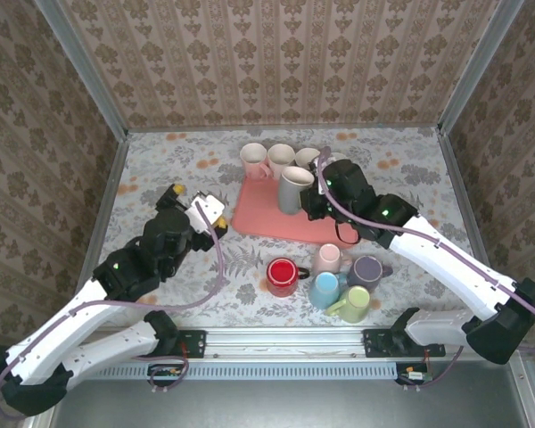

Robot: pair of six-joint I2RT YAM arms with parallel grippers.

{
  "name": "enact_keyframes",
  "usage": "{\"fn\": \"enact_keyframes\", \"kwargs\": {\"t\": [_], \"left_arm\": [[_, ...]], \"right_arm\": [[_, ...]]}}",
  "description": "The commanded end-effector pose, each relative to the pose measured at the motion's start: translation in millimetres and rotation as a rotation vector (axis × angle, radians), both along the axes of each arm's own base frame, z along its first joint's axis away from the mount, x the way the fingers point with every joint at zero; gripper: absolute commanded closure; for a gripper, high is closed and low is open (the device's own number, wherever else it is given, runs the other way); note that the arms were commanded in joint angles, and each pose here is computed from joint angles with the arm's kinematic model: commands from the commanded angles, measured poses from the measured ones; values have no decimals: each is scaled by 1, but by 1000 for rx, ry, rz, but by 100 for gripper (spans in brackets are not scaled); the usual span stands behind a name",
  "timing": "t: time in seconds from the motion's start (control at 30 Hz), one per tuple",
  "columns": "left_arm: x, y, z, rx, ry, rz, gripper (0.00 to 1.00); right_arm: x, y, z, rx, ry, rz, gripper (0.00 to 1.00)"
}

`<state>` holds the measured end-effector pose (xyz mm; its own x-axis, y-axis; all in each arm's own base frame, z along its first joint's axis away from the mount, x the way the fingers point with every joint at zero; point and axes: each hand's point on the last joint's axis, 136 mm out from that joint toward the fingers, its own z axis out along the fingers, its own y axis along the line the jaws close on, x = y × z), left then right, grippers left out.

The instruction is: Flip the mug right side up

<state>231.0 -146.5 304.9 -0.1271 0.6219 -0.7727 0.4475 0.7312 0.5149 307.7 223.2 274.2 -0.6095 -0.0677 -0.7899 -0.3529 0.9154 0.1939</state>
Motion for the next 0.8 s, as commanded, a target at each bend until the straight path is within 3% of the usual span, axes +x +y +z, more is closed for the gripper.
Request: {"fn": "enact_keyframes", "kwargs": {"t": [0.0, 0.33, 0.77], "left_arm": [[-6, -7, -19, -155, 160, 21, 0], [9, 16, -71, -191, 271, 166, 0], [7, 32, -66, -382, 269, 249, 0]], "right_arm": [[22, -12, 24, -64, -163, -96, 100], [19, -6, 22, -99, -160, -60, 100], [31, 16, 0, -215, -181, -98, 100]]}}
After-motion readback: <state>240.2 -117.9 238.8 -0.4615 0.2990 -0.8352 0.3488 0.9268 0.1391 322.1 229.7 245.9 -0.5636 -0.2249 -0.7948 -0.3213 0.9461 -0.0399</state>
